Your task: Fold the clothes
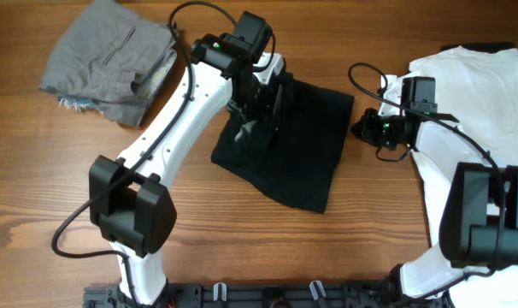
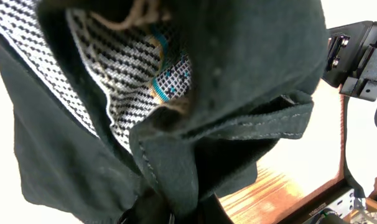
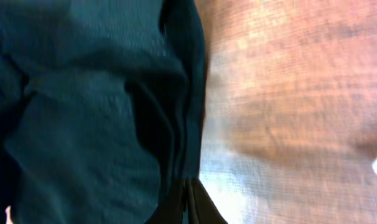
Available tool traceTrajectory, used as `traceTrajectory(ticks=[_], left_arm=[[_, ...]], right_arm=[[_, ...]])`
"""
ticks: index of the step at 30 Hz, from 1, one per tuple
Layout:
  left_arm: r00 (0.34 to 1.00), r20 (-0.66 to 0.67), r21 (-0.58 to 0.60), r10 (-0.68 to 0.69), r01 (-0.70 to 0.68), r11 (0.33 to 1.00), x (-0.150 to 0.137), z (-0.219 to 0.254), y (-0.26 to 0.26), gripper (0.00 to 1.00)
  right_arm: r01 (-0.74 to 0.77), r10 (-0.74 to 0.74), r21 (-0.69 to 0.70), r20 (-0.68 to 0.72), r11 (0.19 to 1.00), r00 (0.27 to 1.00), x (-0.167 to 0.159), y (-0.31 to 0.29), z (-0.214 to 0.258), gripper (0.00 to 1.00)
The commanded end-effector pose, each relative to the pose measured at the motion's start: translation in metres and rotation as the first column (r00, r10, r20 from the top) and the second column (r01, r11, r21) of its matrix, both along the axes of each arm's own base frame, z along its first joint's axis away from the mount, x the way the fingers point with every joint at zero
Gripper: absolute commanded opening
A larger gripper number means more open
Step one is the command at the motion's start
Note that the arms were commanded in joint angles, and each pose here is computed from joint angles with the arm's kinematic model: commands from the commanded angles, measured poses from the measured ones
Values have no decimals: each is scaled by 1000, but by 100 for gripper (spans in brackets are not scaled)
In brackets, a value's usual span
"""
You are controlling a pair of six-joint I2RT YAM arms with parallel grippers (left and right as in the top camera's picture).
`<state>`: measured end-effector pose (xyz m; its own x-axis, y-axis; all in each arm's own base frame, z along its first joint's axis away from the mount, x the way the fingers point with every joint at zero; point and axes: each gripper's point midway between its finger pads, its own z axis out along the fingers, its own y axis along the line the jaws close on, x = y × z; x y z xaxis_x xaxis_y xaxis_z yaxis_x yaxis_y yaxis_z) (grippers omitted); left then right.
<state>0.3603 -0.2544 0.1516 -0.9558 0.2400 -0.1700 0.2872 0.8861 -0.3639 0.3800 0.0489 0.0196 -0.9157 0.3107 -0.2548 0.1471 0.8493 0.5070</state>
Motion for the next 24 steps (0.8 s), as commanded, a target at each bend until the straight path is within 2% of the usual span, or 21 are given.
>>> traceTrajectory(ticks=[1,6,11,14,19,20,21,22,23,24], left_arm=[[999,50,-49,19,-16,999,6,26,-1,4],[996,89,-191,-22,39,981,4,59,-25,4],[993,96,-188,-70,87,978,-2,49,-49,4],[992,58,-170,-109,118,978,-11,30,-64,15],[982,4,-145,-189,187,972,-31,-5,-97,23],[980,-10,-139,-199,196,971,-37,-10,-103,34],[978,-16,-137,-210,206,969,-41,-13,-107,49],[975,-19,-136,-222,217,967,-46,-14,-111,71],[974,-17,-137,-226,221,966,-48,-13,-113,100],[974,-12,-144,-228,224,964,-48,-9,-113,100]], right_arm=[[-27,28,35,-28,999,999,-2,10,-20,4],[-34,38,44,-102,998,994,-11,15,-47,4],[-36,42,46,-147,998,988,-19,17,-61,4],[-35,41,43,-145,998,989,-18,16,-61,4],[-34,40,43,-147,998,988,-19,16,-61,4],[-34,40,43,-147,998,988,-19,16,-61,4],[-34,40,43,-147,998,988,-19,16,-61,4],[-34,40,44,-148,998,988,-19,17,-61,5],[-34,40,44,-148,998,988,-19,17,-61,6],[-34,40,44,-149,998,988,-19,17,-61,8]])
